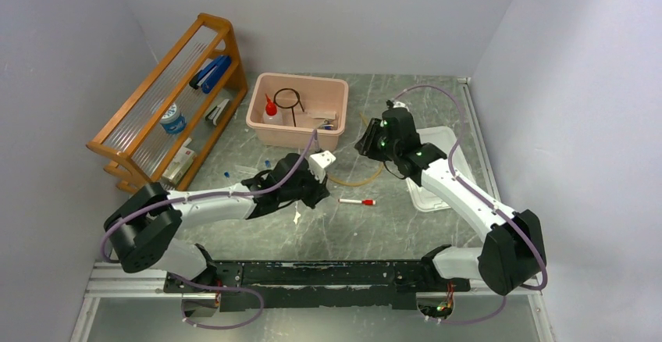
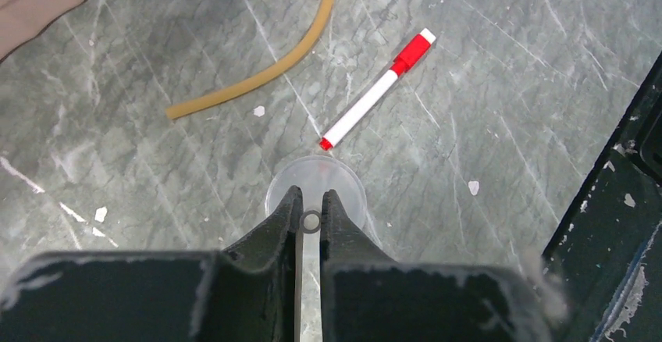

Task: Organize the chemistry lab equipment

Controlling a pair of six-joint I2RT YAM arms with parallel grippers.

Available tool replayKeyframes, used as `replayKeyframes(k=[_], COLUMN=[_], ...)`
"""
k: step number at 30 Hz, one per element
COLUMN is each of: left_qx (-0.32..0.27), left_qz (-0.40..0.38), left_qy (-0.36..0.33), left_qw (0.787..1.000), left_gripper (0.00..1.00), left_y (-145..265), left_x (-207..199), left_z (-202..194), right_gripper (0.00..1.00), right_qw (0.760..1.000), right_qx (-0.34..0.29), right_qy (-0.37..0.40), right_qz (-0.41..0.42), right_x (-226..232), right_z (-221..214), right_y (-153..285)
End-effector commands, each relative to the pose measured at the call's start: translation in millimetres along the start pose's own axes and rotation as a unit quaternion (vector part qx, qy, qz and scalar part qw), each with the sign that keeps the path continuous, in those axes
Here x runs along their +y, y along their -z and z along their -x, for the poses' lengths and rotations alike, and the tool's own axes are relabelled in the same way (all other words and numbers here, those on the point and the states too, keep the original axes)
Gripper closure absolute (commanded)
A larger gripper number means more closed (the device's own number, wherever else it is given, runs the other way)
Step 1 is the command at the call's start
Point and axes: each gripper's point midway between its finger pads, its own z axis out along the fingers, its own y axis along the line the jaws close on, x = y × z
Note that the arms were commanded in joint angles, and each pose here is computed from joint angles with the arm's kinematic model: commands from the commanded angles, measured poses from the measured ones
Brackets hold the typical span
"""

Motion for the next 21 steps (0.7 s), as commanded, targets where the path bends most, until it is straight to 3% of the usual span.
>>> replayKeyframes(k=[1, 6, 10, 13, 17, 21], left_qx=[-0.037, -0.050, -0.068, -0.086, -0.118, -0.146], left_qz=[0.018, 0.002, -0.001, 0.002, -0.001, 0.000], left_qy=[0.015, 0.089, 0.141, 0.185, 0.263, 0.324], left_qw=[0.999, 0.995, 0.988, 0.979, 0.957, 0.935], left_gripper=[0.95, 0.95, 0.95, 0.95, 0.95, 0.95], left_y=[11.8, 24.2, 37.0, 44.7, 56.6, 64.6], left_x=[-1.2, 5.3, 22.0, 44.0, 75.4, 105.3], left_z=[44.9, 90.8, 121.6, 137.2, 163.9, 188.6], right_gripper=[0.64, 0.63, 0.58, 0.48, 0.46, 0.46], right_qw=[0.986, 0.937, 0.914, 0.921, 0.939, 0.971], right_qx=[-0.019, -0.005, -0.063, -0.094, -0.093, -0.079], right_qy=[0.113, 0.223, 0.248, 0.229, 0.199, 0.115], right_qz=[0.123, 0.270, 0.315, 0.301, 0.264, 0.193], right_x=[40.5, 73.1, 89.2, 93.6, 98.4, 96.2], right_z=[14.0, -10.9, 1.8, 20.4, 44.1, 71.1], right_y=[13.9, 29.5, 44.2, 46.6, 38.3, 23.3])
